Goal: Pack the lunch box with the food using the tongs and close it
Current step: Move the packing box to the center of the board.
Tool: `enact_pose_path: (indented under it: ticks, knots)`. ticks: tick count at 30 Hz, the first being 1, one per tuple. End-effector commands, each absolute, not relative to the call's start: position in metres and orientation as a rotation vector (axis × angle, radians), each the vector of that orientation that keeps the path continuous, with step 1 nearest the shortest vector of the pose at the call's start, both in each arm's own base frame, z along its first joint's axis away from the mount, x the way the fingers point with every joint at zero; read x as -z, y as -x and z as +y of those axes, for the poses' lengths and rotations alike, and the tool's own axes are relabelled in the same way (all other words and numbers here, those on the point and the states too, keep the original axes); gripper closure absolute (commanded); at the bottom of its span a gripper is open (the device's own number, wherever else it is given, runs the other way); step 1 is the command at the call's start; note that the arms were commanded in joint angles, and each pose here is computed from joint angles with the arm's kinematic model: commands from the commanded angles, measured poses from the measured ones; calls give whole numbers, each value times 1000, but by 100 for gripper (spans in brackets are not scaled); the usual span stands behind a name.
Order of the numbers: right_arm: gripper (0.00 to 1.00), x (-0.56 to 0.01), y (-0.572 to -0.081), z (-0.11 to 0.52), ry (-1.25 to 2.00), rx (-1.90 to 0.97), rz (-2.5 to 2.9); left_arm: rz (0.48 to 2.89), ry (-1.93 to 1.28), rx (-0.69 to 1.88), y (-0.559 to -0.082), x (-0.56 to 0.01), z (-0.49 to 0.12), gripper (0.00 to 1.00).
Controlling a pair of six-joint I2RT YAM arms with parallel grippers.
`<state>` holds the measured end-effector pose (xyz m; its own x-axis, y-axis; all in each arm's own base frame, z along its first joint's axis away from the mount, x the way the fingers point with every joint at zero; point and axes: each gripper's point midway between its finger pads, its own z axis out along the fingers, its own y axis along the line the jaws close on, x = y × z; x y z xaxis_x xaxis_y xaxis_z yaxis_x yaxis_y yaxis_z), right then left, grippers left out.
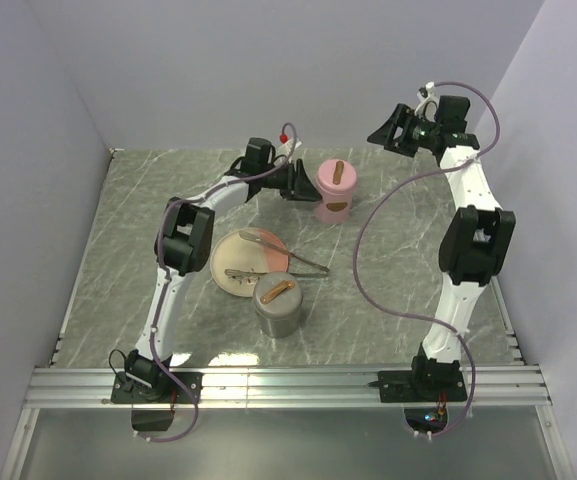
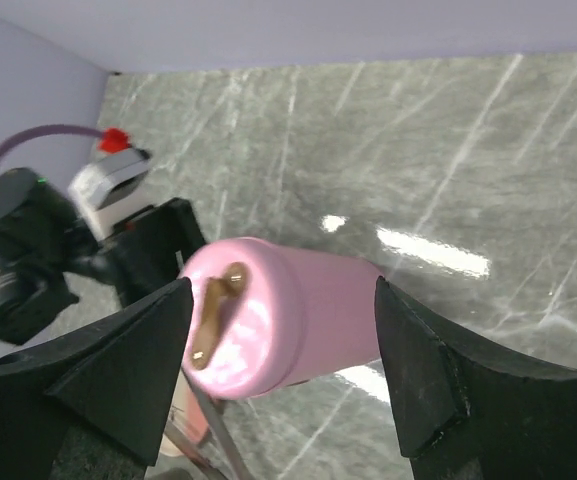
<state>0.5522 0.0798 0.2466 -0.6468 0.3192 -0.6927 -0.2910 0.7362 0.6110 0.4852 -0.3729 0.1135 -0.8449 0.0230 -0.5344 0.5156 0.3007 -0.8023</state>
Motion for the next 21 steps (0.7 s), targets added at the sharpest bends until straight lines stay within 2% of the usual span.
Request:
enact_pose_path:
  ticks: [1, 9, 14, 21]
  knots:
    - [20, -228, -560, 73, 30, -1000, 2089, 2114, -571, 1600, -478, -123, -380, 49]
    - [23, -207, -591, 101, -74, -1360, 1968, 2091, -497, 1565, -489, -137, -347, 49]
    - [26, -170, -596, 125, -83, -1436, 2006, 2061, -356, 1558, -503, -140, -326, 50]
    - [27, -139, -597, 139, -141, -1519, 2028, 2046, -296, 1623, -521, -137, -336, 50]
